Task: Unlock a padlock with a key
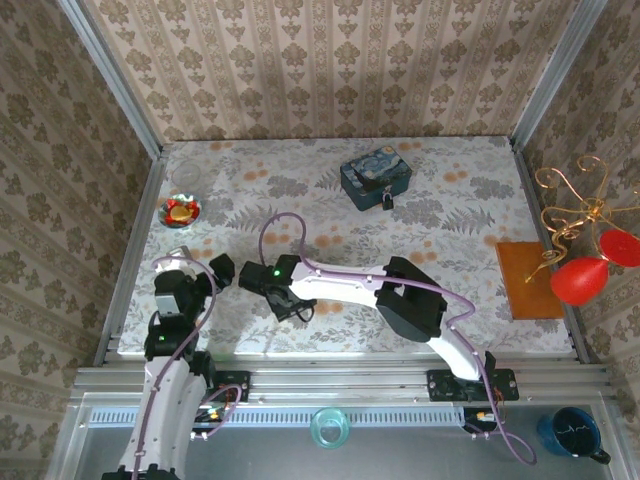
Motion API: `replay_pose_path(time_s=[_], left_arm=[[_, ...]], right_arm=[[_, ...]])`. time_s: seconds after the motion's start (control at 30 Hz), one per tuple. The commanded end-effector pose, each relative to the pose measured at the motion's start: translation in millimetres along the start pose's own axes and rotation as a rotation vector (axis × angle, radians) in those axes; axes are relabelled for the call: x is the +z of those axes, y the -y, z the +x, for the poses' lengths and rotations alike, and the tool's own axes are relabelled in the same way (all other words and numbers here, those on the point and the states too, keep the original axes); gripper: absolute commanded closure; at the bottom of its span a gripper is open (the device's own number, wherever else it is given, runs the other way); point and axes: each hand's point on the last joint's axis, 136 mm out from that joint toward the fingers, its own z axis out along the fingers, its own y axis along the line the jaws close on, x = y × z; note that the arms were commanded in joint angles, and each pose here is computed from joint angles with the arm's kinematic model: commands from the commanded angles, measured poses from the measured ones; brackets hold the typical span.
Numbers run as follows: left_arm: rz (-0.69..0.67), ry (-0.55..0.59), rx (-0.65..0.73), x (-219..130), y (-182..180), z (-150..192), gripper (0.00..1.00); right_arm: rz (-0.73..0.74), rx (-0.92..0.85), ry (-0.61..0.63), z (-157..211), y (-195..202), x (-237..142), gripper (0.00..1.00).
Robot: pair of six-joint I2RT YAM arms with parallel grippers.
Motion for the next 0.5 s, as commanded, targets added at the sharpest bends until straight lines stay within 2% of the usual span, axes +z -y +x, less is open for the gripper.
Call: replay_pose_path(time_s=[0.0, 0.3, 0.47], left_arm=[[-0.029, 0.009, 0.023, -2.1, -4.9, 0.5, 0.00], [-0.016, 0.013, 0.032, -3.8, -1.0, 0.9, 0.00], [-0.020, 0.015, 0.034, -3.9, -1.4, 0.5, 0.00]], right_arm=[[0.106, 0.004, -0.043, 5.9, 15.3, 11.5, 0.50], [0.144, -0.006, -0.058, 5.7, 15.6, 20.7, 0.56], [0.178, -0.011, -0.069, 8.1, 20.2, 26.2, 0.64]])
